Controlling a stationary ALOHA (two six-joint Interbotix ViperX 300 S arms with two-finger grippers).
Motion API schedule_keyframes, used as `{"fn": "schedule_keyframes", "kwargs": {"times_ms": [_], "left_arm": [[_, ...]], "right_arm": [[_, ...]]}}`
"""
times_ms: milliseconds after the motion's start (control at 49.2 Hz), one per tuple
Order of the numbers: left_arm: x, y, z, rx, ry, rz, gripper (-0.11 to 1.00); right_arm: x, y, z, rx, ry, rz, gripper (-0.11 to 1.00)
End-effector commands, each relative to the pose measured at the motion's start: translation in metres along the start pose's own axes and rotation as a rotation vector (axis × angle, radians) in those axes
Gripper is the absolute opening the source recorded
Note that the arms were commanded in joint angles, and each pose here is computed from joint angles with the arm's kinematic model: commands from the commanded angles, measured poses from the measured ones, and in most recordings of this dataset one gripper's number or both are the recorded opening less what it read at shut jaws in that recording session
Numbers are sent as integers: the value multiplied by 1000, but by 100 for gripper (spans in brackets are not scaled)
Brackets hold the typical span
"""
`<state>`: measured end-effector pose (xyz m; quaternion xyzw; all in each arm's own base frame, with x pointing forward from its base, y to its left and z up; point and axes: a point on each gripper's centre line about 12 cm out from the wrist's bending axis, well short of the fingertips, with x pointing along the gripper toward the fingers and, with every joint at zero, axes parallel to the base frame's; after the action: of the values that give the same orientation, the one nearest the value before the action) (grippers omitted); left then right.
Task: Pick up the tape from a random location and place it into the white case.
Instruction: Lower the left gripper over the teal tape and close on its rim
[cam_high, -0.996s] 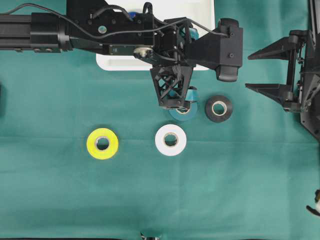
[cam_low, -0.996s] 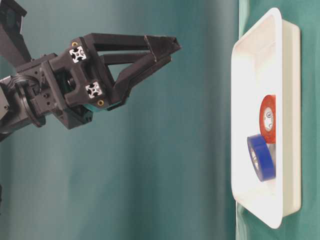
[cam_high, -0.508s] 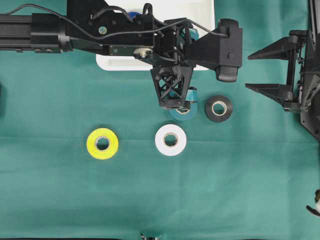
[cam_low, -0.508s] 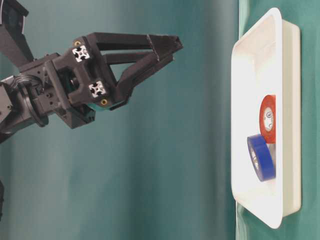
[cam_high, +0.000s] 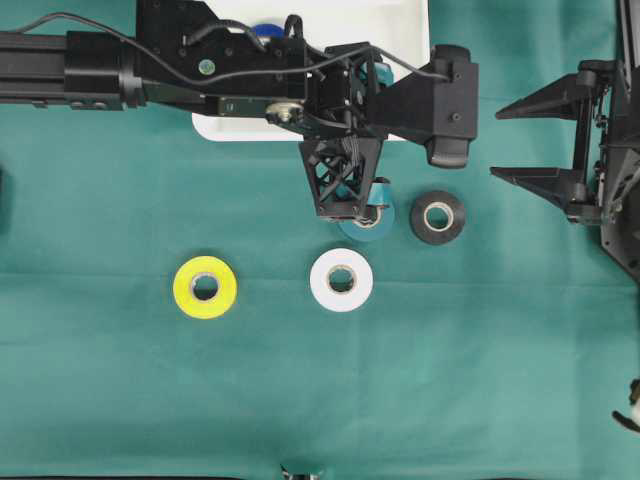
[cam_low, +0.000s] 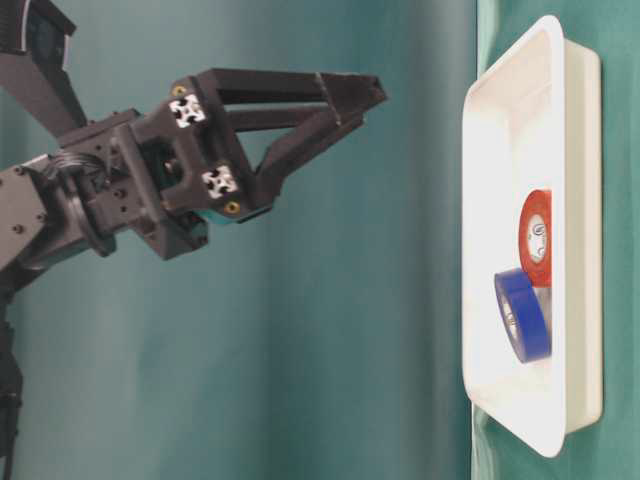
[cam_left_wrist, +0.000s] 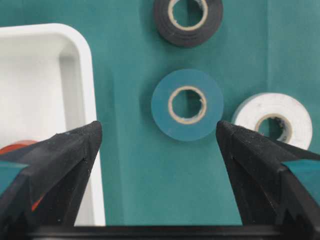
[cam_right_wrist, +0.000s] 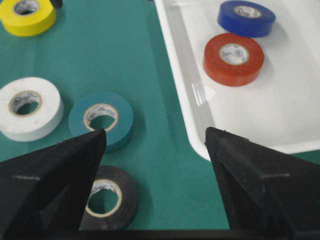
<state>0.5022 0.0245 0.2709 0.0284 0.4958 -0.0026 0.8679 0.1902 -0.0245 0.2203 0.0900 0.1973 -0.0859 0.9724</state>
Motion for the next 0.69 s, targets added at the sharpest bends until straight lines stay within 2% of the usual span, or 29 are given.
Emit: {"fn": "schedule_keyframes", "kwargs": {"times_ms": [0,183,346,671], "left_arm": [[-11,0,4,-2,-43,4,98],[6,-4,-6,-22,-54,1,98],[20,-11,-14,-17,-60,-5,98],[52,-8,-25,-25,-23,-3,98]], "right_arm": [[0,2,10,1,-22,5,84],[0,2,10,0,-23,4,84],[0,2,10,1,-22,4,84],[1,2,9,-1,-19,5,84]]}}
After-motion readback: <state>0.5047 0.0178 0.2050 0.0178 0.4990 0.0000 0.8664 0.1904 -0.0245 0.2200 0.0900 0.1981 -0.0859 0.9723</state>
